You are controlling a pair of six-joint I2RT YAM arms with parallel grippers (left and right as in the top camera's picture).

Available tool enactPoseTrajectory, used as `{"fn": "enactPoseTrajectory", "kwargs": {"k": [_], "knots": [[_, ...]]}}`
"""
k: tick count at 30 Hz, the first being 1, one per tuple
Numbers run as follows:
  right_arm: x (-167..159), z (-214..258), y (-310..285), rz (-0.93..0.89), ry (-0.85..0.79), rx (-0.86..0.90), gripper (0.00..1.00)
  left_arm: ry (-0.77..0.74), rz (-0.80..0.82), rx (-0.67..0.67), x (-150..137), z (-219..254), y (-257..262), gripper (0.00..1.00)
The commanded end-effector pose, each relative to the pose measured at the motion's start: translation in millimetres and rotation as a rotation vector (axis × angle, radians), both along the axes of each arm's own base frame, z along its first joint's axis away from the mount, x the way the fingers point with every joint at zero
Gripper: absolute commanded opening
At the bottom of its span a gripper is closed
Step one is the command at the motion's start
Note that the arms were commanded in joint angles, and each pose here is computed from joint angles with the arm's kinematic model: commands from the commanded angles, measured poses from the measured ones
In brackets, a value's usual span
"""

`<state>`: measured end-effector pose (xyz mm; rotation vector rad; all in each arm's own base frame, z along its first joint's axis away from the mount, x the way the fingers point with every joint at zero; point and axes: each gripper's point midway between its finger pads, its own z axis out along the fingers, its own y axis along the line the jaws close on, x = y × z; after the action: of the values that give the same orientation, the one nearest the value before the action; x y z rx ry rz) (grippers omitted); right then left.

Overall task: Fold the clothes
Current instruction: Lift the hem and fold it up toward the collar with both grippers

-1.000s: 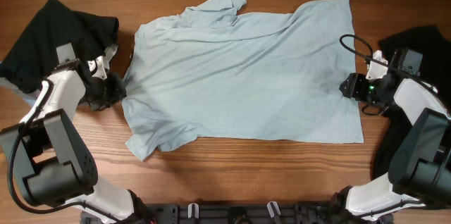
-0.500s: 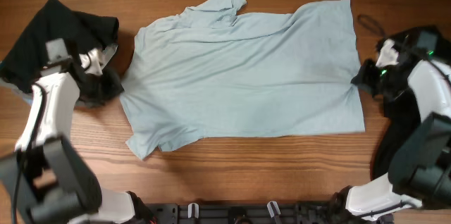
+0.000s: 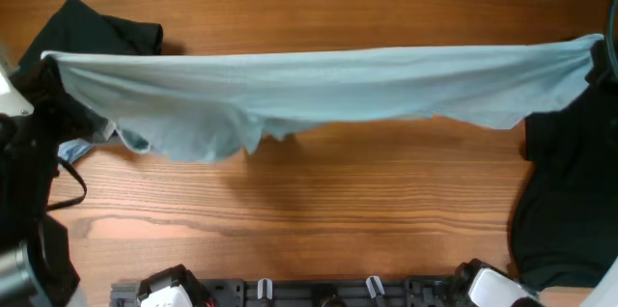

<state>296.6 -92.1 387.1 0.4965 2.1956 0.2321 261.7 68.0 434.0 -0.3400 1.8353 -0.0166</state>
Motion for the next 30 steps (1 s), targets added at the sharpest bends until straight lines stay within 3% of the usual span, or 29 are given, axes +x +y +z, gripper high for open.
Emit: {"fn": "enactPoseTrajectory", "kwargs": {"k": [1, 6, 10, 12, 17, 20, 22, 26, 30], "knots": [[-30.9, 28.8, 4.0, -0.102, -0.079, 0.014, 0.04, -0.103, 0.053, 0.062, -33.8, 48.1, -2.7, 0.04], [-65.9, 42.7, 8.2, -0.194, -0.116, -0.029, 0.04, -0.188, 0.153, 0.112, -77.6, 96.1, -2.1, 0.04], [-71.7, 41.0, 11.7, -0.199, -0.1, -0.015, 0.04, -0.166, 0.156, 0.106, -90.1, 95.9, -6.6, 0.04], [-60.6, 36.5, 7.2, -0.201, -0.086, 0.015, 0.04, -0.141, 0.155, 0.097, -82.4, 91.1, -3.6, 0.04], [0.8, 27.4, 9.4, 0.001, -0.104, 0.104, 0.04, -0.031, 0.01, 0.019, -24.4, 65.7, -7.0, 0.04], [6.4, 29.2, 9.7, 0.031, -0.119, 0.092, 0.04, -0.003, -0.079, -0.019, -6.5, 57.4, -16.2, 0.04], [-6.0, 38.2, 17.1, 0.042, -0.144, 0.063, 0.04, -0.034, -0.086, -0.002, -18.7, 65.4, -22.2, 0.04], [-50.7, 61.1, 38.8, 0.02, -0.21, 0.004, 0.04, -0.144, -0.081, 0.075, -70.3, 89.3, -41.6, 0.04], [-82.8, 75.2, 46.9, -0.067, -0.266, -0.005, 0.04, -0.208, 0.045, 0.135, -113.4, 99.6, -34.4, 0.04]]}}
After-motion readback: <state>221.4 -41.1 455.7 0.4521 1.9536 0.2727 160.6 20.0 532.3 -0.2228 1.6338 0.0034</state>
